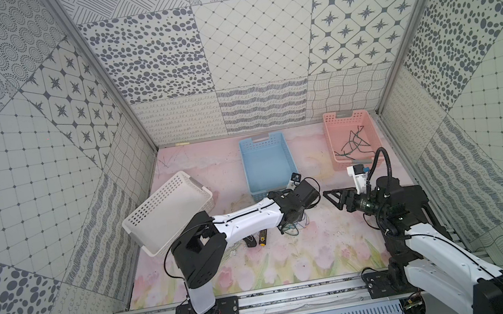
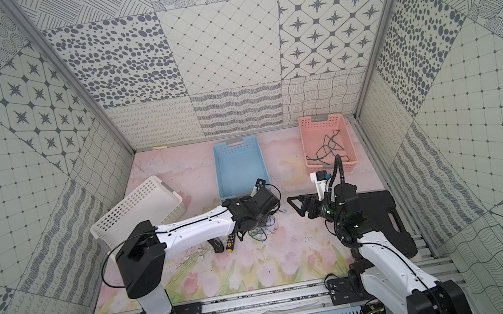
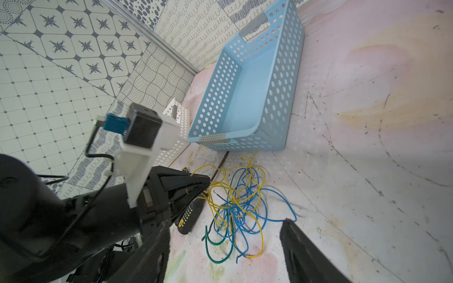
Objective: Untangle and sort cables by color
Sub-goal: Untie the cable.
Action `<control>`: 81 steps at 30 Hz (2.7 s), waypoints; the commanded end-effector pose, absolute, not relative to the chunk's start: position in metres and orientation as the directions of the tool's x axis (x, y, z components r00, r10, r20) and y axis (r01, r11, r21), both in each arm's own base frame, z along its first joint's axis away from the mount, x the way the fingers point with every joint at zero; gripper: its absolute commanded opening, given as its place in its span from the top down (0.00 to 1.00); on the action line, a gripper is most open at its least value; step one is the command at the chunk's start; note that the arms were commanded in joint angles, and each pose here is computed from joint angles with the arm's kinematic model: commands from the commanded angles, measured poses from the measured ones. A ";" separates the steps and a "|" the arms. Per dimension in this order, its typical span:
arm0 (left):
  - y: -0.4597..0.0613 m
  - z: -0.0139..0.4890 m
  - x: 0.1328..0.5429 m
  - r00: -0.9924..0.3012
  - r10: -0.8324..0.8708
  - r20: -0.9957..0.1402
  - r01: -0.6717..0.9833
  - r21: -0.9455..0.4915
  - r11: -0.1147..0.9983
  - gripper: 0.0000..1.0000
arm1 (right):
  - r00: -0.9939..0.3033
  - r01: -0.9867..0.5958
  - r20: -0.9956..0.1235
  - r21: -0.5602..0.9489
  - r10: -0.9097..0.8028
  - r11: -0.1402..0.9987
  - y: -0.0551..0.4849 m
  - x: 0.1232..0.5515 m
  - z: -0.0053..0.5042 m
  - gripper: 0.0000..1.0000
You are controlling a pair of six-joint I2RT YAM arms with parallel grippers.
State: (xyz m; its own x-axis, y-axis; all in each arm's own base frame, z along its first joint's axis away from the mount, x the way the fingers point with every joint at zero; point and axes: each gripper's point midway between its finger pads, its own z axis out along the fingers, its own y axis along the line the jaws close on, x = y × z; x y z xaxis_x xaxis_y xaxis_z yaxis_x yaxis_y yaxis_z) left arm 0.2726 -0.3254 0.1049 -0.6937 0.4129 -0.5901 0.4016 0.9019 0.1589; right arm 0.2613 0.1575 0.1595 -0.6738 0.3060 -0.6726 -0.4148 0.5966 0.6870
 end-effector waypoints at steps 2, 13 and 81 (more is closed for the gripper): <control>-0.349 0.169 0.250 -0.608 0.299 -0.736 0.557 -0.126 0.821 1.00 | -0.638 -0.547 -0.738 0.636 0.221 0.544 0.185 0.252 0.172 0.24; -0.373 0.253 0.197 -0.576 0.233 -0.783 0.749 -0.393 0.533 1.00 | -0.553 -0.654 -0.830 0.487 0.073 0.579 0.228 0.245 0.160 0.16; -0.363 0.503 0.253 -0.768 0.019 -0.640 0.630 -0.761 -0.153 1.00 | -0.565 -0.764 -0.823 0.550 0.063 0.338 0.297 0.240 0.188 0.17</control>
